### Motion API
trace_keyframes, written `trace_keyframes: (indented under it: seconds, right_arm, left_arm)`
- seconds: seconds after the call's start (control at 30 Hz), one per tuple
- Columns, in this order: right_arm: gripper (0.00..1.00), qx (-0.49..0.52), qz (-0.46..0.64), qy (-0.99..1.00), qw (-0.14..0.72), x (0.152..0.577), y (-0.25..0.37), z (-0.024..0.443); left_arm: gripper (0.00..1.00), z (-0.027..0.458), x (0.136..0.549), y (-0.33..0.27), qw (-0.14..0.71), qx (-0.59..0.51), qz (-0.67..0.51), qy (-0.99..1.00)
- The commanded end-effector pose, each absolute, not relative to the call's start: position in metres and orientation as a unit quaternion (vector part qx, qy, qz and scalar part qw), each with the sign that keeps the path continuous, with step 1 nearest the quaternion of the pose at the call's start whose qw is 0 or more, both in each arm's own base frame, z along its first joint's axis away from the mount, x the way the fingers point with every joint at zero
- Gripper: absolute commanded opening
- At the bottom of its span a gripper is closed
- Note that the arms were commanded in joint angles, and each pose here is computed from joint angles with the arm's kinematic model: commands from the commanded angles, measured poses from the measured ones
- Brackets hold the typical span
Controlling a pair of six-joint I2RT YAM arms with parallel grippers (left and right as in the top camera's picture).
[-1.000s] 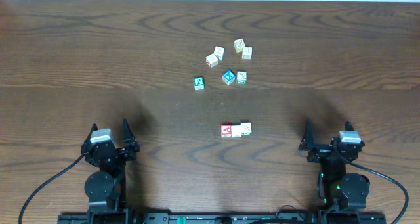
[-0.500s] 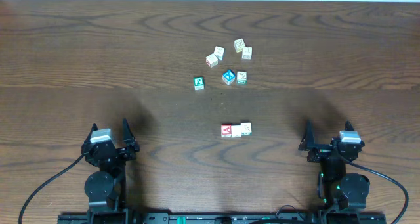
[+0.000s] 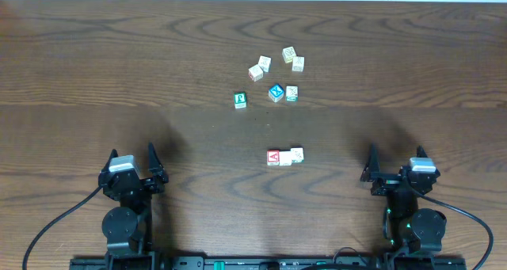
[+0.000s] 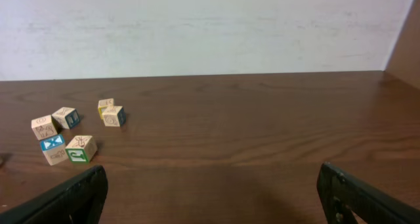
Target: Lift 3 blocks
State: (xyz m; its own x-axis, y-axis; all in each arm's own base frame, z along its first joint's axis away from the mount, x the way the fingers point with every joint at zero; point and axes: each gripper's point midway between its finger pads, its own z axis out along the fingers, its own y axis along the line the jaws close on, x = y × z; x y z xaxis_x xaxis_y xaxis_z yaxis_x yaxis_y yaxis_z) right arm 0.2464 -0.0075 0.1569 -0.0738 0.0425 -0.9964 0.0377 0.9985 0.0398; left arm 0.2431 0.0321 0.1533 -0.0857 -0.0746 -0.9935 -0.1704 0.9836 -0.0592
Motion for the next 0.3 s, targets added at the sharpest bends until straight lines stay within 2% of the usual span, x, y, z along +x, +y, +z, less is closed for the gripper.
trace_keyframes:
  seconds: [0.0,0.27]
  right_arm:
    - [0.99,0.034,0.000,0.732,0.680,0.2460,-0.0103,0.1566]
    - [0.99,0.034,0.000,0.732,0.680,0.2460,-0.0103,0.1565]
  left_arm:
    - [0.76,0.1374,0.2406,0.0380,0.650,-0.097,0.047,0.752]
    - [0.77,0.1374,0.2406,0.0380,0.650,-0.097,0.047,0.752]
